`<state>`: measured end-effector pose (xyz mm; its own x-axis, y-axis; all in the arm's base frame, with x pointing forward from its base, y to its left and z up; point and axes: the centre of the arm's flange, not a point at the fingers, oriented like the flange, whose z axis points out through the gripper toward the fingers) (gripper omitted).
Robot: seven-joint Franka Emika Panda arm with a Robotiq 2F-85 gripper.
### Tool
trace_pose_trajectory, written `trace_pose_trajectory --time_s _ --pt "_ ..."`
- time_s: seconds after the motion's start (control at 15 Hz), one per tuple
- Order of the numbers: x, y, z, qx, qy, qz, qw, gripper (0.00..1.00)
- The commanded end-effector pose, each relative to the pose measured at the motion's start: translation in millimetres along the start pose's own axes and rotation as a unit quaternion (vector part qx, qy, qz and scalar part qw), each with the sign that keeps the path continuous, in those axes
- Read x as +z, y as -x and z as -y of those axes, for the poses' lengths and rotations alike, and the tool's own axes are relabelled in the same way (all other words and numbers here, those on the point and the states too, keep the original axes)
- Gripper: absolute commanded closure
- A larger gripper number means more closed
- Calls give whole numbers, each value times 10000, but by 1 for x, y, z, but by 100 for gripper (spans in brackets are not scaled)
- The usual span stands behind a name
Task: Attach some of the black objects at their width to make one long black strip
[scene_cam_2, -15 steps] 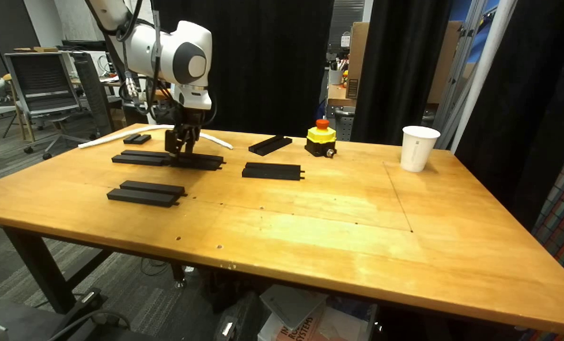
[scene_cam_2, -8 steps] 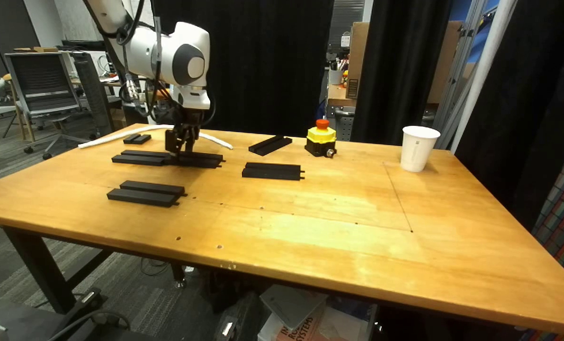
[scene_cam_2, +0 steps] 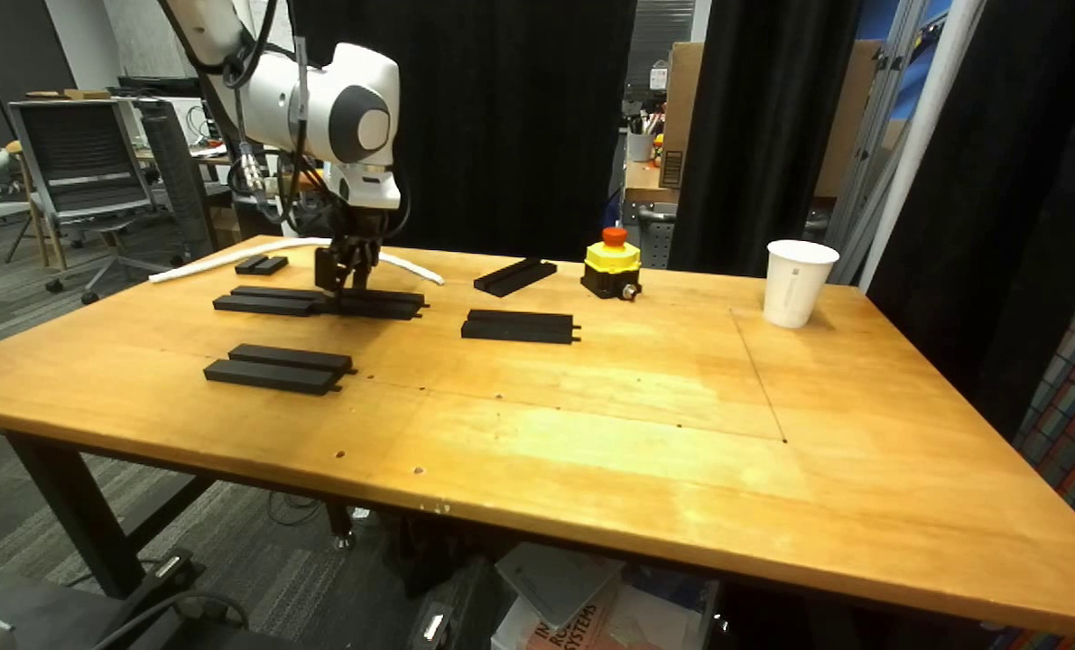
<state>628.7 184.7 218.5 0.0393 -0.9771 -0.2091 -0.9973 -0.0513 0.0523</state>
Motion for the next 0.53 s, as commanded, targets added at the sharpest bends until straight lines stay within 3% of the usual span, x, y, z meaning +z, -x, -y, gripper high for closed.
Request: trace_pose_trajectory --time_s 0.0,0.47 --pt "-4 9 2 70 62 -10 10000 53" --pt "-6 24 -3 139 239 -15 9996 53"
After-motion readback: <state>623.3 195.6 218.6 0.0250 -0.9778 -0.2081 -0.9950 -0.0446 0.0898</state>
